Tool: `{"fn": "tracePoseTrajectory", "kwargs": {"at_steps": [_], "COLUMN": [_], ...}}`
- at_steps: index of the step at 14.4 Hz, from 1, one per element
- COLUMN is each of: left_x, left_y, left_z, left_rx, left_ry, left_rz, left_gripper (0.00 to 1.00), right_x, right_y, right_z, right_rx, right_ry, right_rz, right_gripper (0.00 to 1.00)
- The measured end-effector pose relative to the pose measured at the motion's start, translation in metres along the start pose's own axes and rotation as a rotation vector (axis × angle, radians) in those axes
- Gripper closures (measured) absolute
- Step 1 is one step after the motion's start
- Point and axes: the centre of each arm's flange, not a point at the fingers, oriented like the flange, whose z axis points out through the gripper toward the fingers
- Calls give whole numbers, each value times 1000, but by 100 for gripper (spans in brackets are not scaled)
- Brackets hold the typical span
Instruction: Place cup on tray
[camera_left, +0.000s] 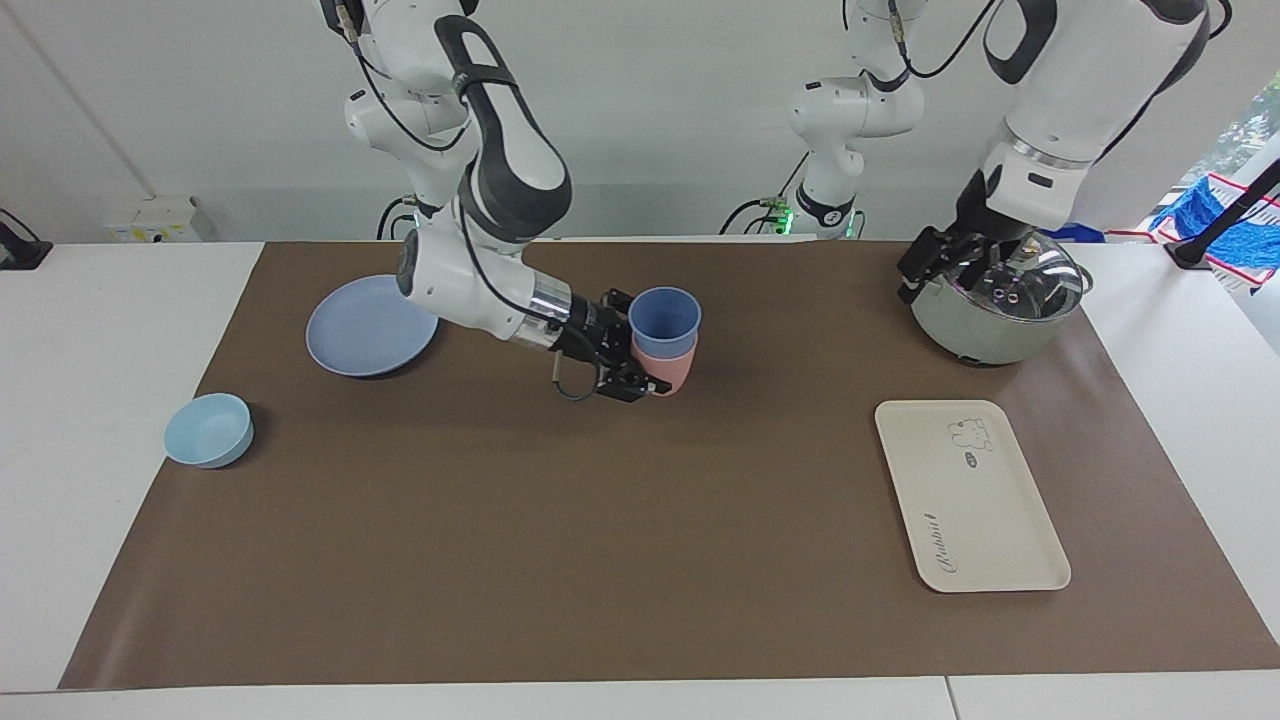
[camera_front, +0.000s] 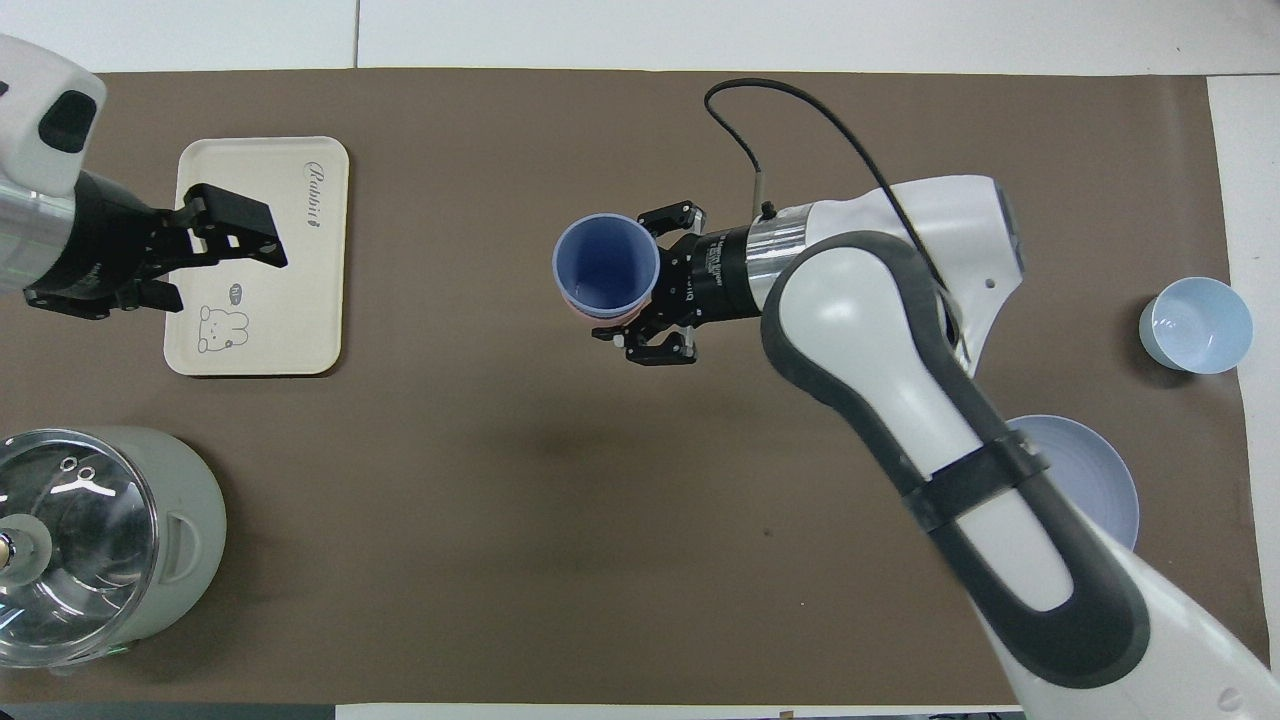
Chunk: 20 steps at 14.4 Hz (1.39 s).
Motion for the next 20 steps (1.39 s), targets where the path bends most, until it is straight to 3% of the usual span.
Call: {"fn": "tracePoseTrajectory", "kwargs": {"at_steps": [4,6,10,14,15,17,18,20], "left_x": [-63,-72,-72,-97,-102,-103,-102,-100], "left_y": [84,98,95,102,104,104,103,102], "left_z": [-8,-5,32,59,64,68,68,68], "left_rx": [-30,-49,-9,14,8,5,4,0], "left_ry": [83,105,71,51,56,60,61,65], "left_rz": [-112,-128,-131,-92,-84,-83,-85,-88], "left_gripper": [0,0,0,1,6,26,43,66], "right_x": [-26,-31,-28,-28,-28,-28,-28,-28], "right_y": [44,53,47,47,47,47,47,47], "right_z": [53,60,56,55,55,55,55,55], "right_rx": [60,73,84,84,84,84,85,85], "right_ry": [15,18,18,18,18,17,17,17], "right_rz": [22,33,41,42,42,43,43,43], "right_gripper": [22,22,22,22,22,22,22,22]}}
